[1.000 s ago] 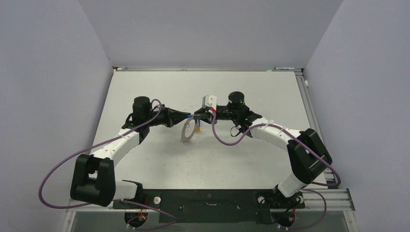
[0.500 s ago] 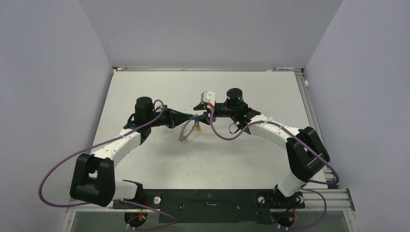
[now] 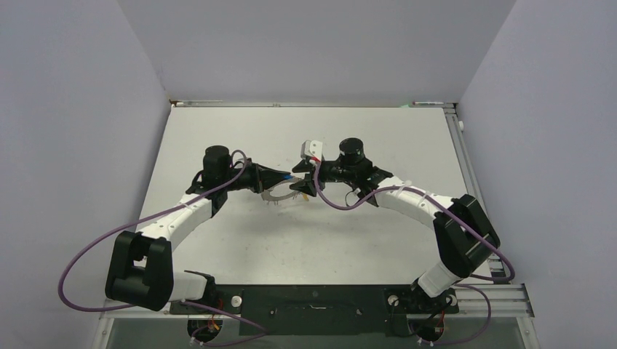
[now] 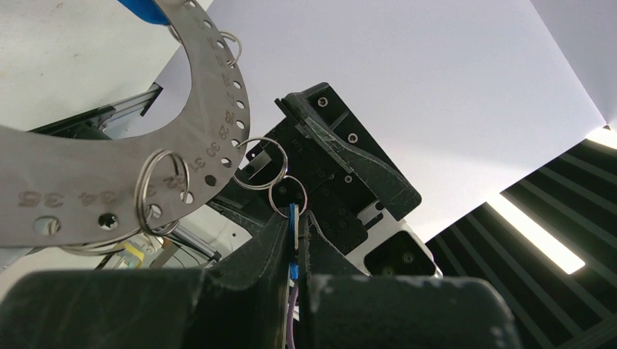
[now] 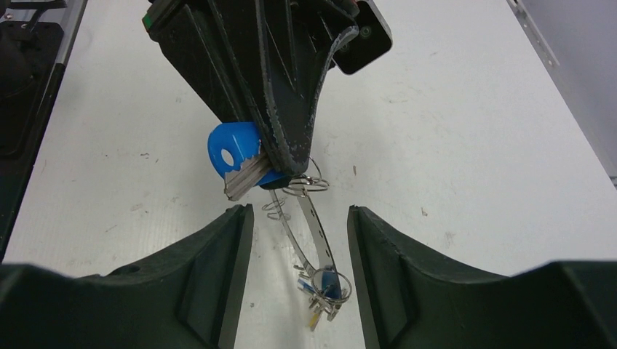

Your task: Remove the keys from the keyring

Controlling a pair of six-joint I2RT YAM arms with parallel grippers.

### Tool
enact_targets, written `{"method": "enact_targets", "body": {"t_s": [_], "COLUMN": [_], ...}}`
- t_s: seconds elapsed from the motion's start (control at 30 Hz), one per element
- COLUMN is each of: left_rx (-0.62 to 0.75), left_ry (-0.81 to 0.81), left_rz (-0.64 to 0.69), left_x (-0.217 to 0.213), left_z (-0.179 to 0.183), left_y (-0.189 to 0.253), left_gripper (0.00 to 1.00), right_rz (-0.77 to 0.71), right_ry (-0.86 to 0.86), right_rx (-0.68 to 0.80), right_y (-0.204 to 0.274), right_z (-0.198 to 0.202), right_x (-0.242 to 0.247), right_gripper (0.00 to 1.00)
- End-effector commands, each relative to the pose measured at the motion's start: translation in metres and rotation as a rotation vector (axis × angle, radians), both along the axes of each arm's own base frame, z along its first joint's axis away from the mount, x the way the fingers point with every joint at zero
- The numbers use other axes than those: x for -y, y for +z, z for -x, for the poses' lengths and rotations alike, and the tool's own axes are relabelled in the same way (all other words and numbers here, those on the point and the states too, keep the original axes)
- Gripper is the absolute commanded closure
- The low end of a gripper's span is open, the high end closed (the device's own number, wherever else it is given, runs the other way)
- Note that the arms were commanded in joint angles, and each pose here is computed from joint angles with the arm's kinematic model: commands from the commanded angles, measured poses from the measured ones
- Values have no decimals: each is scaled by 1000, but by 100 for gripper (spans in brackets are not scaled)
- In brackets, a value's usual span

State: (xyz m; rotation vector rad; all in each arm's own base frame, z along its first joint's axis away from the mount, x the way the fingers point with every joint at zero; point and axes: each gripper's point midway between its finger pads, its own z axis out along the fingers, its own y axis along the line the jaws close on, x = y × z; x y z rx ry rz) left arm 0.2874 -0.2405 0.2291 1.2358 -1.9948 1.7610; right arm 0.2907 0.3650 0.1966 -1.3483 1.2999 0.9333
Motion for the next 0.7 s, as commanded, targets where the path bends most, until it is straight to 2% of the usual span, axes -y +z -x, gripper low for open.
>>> {"method": "enact_targets", "body": {"t_s": [0.0,0.13,0.23,0.43,0.53,0.67], "left_rx": [76,68,66,71,71,68], "left_ry": [-6,-4,2,2,1,1], "left_rz": [25,22,19,23,24,25], "left_x": [2,1,0,0,0,0], "left_z": [-2,-1,-1,-1,0,0], "left_y": [22,21,20,23,23,23], "left_gripper": [100,100,100,100,100,100], "right_rz": [-97,-161,-188,-203,-197,-202], "right_ry": [-81,-205,-255,-370,-477,-583], "right_rx": [7,-68,-112,-123,-116,-97], "right_y": [39,53,55,45,42,42], "right_z": [0,-12,-7,5,-1,-12], "right_x": [-2,-4,-7,-11,-9,-5], "right_gripper": [50,52,51,47,40,43]}}
